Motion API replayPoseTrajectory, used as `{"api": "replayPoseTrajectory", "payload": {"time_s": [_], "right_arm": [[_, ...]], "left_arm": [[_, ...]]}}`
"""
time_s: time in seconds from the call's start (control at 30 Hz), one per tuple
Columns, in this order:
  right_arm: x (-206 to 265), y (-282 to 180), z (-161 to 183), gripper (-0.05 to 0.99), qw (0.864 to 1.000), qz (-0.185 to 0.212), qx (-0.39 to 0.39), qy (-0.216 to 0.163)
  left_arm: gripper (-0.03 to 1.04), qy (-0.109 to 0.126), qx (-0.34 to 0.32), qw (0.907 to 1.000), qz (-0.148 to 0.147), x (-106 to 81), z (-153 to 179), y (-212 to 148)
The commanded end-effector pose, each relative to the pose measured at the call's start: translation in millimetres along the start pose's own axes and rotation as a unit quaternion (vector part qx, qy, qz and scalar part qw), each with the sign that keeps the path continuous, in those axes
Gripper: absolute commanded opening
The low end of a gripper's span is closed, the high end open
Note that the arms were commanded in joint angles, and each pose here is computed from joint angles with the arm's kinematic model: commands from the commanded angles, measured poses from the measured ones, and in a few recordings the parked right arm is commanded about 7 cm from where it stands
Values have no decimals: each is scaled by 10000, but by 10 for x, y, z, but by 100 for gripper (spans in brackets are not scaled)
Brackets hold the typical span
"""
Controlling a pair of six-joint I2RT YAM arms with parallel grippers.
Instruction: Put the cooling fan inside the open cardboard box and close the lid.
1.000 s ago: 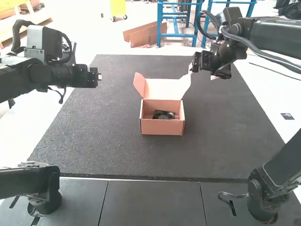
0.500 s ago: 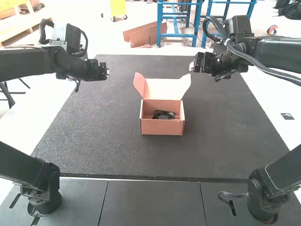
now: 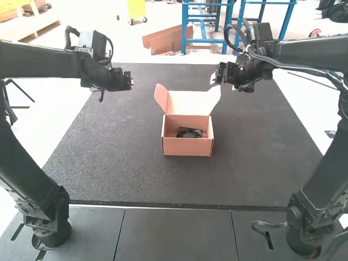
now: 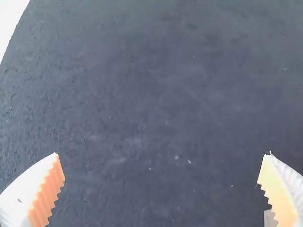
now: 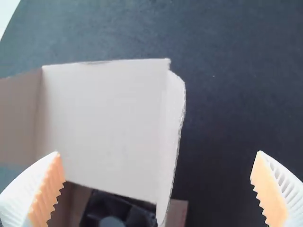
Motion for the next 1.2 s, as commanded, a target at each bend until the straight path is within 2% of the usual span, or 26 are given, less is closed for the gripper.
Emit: {"api": "replayPoseTrajectory", "payload": {"time_s": [0.0, 0.33, 0.73, 0.93, 1.17], "right_arm": [[-17, 41, -155, 90, 9998, -151, -77, 105], [-46, 331, -267, 90, 9993, -262, 198, 163], [-48, 478, -329, 90, 9989, -299, 333, 124], [-38, 507, -288, 90, 9979, -388, 490, 151], [-20, 513, -282, 85, 9973, -481, 515, 182]], "left_arm": [[97, -49, -195, 9998, 30, -50, -152, 27], [97, 96, 57, 9995, 299, -302, -141, 313], [97, 168, 199, 9989, 377, -430, -165, 579], [97, 230, 361, 9972, 605, -548, -121, 633], [97, 461, 562, 9919, 1040, -839, 5, 576]]}}
Point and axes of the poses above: each hand's point on the last joint's axis, 136 mm out from that joint toward the fingers, its own y axis out along the fingers, its own x axis along the line the jaws close on, z = x × y, the point moved 10 cm from there along -y, back along the fingers, and after that the axes turned 6 degrees about -y, right-handed, at the moved point
